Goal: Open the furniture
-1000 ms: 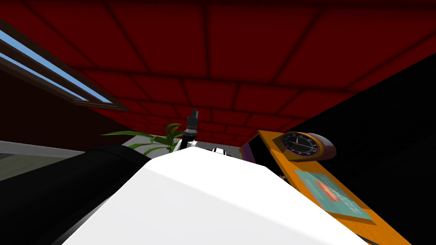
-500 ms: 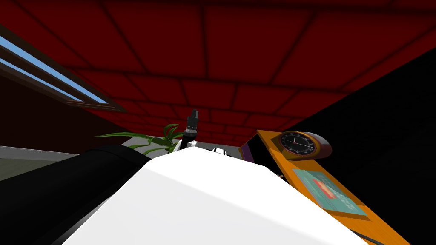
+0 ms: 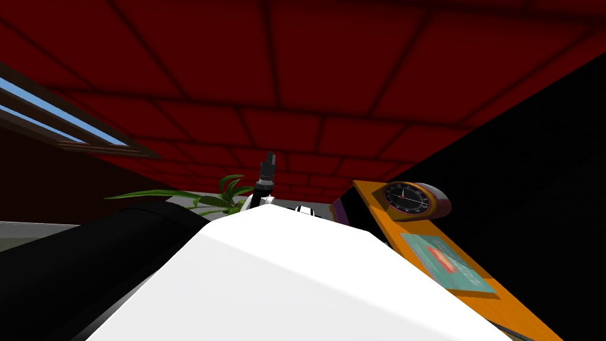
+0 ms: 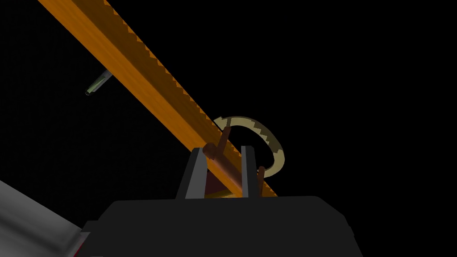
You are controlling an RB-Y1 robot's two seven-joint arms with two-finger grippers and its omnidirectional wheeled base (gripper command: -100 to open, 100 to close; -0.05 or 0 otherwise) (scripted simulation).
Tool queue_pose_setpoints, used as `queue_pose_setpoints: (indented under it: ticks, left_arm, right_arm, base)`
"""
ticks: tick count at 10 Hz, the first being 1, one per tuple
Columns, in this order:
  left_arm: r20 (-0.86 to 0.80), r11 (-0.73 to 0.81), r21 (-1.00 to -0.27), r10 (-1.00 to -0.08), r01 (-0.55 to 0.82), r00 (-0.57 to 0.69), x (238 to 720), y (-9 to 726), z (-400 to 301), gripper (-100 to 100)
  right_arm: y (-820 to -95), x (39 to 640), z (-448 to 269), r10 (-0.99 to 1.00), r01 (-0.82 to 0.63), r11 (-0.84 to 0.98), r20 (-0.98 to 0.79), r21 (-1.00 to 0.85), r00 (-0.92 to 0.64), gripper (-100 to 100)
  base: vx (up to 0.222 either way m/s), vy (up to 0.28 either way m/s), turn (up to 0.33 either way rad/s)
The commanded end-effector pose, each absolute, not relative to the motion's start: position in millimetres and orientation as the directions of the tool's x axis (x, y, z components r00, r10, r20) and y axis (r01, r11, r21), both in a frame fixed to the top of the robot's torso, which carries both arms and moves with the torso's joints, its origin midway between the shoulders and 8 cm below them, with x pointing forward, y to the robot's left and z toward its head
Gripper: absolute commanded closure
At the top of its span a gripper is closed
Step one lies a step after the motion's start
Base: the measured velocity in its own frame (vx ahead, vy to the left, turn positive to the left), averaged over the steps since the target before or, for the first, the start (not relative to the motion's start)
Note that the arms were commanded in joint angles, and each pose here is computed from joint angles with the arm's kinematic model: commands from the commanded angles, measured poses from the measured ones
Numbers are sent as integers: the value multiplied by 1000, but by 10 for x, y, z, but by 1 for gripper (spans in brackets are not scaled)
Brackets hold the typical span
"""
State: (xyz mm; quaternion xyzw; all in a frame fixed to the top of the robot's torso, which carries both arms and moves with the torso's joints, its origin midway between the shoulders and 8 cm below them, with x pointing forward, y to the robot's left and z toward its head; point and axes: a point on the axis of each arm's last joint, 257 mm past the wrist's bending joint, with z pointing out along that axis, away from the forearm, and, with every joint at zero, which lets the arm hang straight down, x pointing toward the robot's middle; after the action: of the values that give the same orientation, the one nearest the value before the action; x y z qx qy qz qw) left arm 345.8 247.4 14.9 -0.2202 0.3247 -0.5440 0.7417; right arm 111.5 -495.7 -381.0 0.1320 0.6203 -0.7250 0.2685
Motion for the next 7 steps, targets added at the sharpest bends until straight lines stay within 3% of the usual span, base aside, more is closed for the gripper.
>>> queue_pose_setpoints:
  ticks: [1, 4, 7]
  left_arm:
    - [-242, 311, -680, -950, 664, 197, 3458, 2474, 148, 0]
    - [-242, 311, -680, -950, 664, 197, 3459, 2474, 149, 0]
    - [-242, 311, -680, -950, 664, 197, 3459, 2473, 149, 0]
  right_arm:
    - [-4699, 1098, -3886, -230, 547, -44, -524, -836, -820, 100]
    - [-4765, 1122, -3798, -249, 547, -65, -518, -834, -819, 100]
    - [-4768, 1239, -3782, -260, 548, -45, -520, -835, -814, 100]
  base:
    - [54, -36, -74]
    - [-3, 5, -23]
    - [-28, 114, -50]
